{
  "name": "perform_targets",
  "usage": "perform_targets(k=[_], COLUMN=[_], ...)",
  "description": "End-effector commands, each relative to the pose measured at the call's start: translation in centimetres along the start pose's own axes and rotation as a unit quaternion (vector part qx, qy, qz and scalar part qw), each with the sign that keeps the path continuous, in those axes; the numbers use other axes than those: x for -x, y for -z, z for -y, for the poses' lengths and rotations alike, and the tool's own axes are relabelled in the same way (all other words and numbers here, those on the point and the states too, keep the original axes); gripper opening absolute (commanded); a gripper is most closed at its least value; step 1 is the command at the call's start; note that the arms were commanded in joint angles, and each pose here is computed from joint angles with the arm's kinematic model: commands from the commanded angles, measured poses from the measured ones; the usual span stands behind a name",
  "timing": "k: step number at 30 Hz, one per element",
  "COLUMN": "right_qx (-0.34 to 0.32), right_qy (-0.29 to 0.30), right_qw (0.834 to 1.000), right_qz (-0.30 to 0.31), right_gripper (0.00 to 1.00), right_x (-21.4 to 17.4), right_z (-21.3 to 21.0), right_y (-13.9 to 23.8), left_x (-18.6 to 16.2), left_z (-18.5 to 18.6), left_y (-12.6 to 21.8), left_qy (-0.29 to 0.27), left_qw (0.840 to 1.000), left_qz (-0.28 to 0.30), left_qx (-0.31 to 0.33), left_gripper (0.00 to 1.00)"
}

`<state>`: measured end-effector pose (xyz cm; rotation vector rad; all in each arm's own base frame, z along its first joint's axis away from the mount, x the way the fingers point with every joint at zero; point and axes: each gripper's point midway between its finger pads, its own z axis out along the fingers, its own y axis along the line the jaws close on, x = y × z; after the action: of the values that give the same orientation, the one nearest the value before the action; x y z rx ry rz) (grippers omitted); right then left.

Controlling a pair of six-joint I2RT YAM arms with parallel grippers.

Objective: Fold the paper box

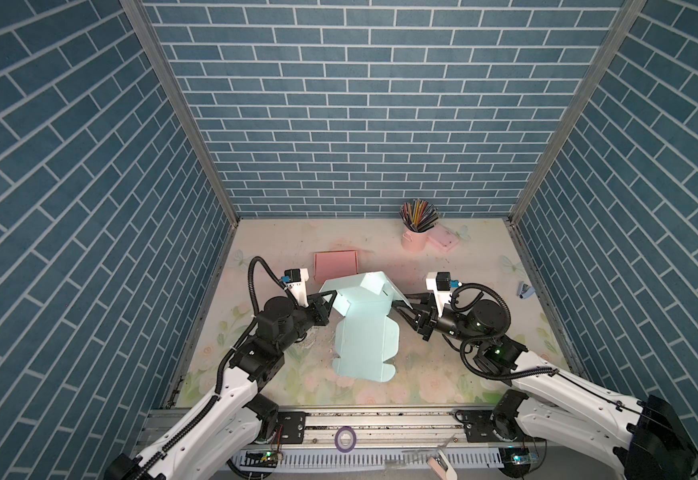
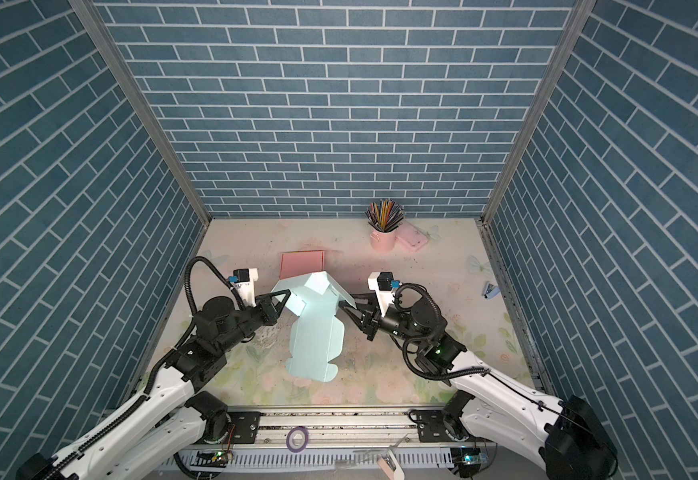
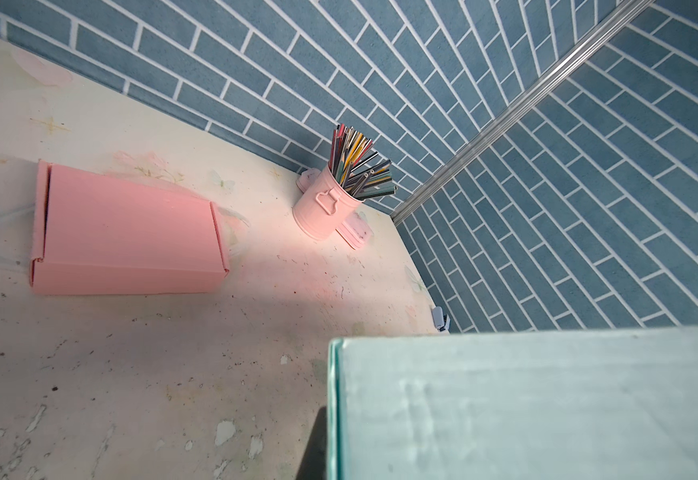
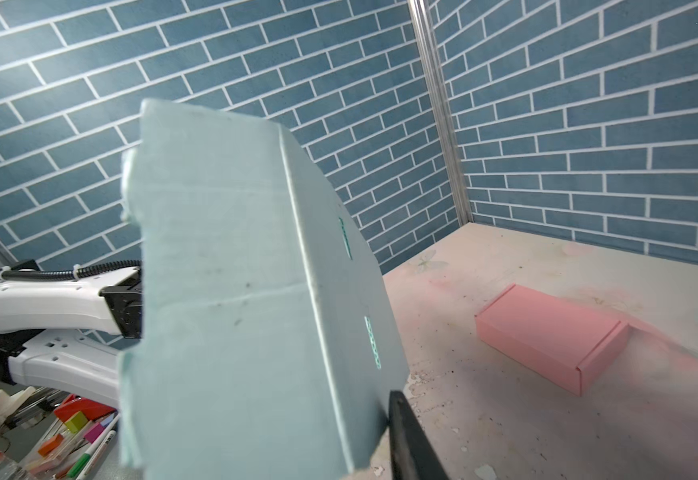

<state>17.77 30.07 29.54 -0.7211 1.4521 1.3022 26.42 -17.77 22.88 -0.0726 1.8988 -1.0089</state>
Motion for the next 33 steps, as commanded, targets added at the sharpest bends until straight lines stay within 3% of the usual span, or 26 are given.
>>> perform_targets(k=[1,11,20,26,33], right_qx=[0.052,-0.056,-0.096,-0.088,-0.053], right_qy=[0.001,-0.028,-0.051,-0.013,0.051], right_qw=[0.998,0.998,0.990,0.992,0.995], right_qz=[0.028,-0.022,-0.085,-0.084,-0.069], right_gripper=[0.27,0.26,0.24,0.24,0.33], right_x=[2.2,-0.1,-3.2,-2.2,-0.2], right_z=[-2.0,2.5,4.8,3.4,-0.3], right_y=[-0.4,-1.5,-2.4,-0.9,2.7], left_x=[0.9,1.0,0.7,0.6,0.8], left_z=[0.7,0.7,0.2,-0.7,-2.2], left_y=[0.0,-0.1,-0.2,-0.2,0.0], left_qy=[0.003,0.003,0.000,-0.007,-0.006], left_qw=[1.000,1.000,1.000,1.000,0.999], left_qz=[0.015,0.015,0.012,0.010,-0.001], left_qx=[-0.014,-0.014,-0.005,0.018,0.034], left_gripper=[0.00,0.00,0.00,0.00,0.00])
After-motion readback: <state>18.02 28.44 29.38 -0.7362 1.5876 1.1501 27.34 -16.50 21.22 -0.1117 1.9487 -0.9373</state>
